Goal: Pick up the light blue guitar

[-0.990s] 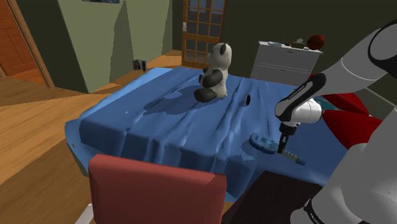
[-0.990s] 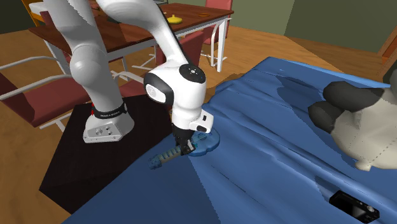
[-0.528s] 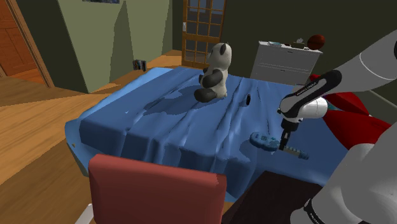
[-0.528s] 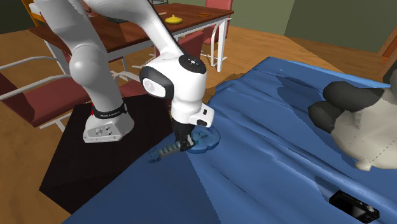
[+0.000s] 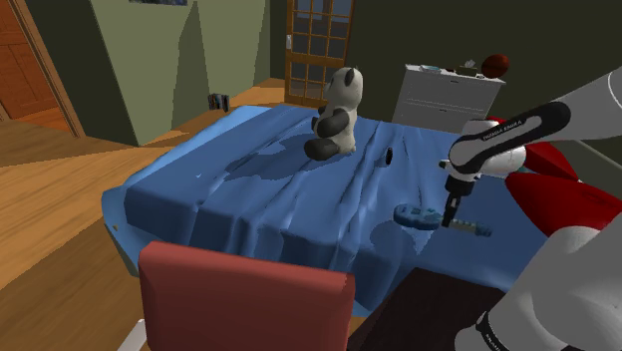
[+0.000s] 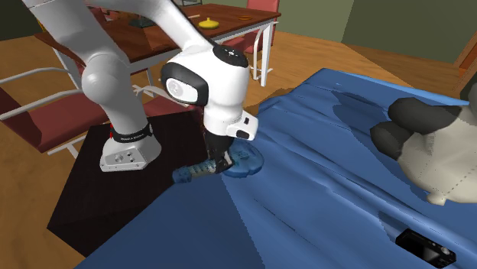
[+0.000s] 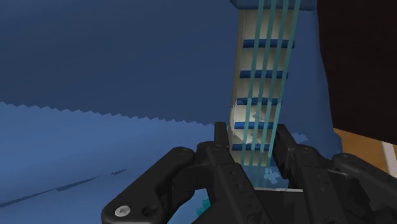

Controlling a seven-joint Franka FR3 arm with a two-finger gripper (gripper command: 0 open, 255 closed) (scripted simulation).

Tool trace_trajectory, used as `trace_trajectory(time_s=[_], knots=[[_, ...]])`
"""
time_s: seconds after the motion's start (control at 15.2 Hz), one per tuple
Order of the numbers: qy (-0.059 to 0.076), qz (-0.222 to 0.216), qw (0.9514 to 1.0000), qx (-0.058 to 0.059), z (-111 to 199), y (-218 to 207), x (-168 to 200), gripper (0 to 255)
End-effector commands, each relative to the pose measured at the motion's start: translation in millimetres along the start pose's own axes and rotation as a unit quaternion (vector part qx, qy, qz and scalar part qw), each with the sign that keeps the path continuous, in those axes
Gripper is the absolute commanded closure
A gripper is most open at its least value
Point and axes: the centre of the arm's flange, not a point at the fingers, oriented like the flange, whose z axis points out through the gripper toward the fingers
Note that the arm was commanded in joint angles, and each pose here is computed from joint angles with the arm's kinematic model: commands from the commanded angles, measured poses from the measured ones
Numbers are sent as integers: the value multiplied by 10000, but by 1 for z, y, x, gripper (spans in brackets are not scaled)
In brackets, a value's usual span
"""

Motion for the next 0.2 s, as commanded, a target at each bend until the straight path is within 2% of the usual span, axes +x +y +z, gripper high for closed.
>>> trace_trajectory(time_s=[0.0, 0.13], knots=[[-3, 1, 10000, -4, -12, -2, -1, 255], [-3, 1, 10000, -4, -13, -2, -1, 255]])
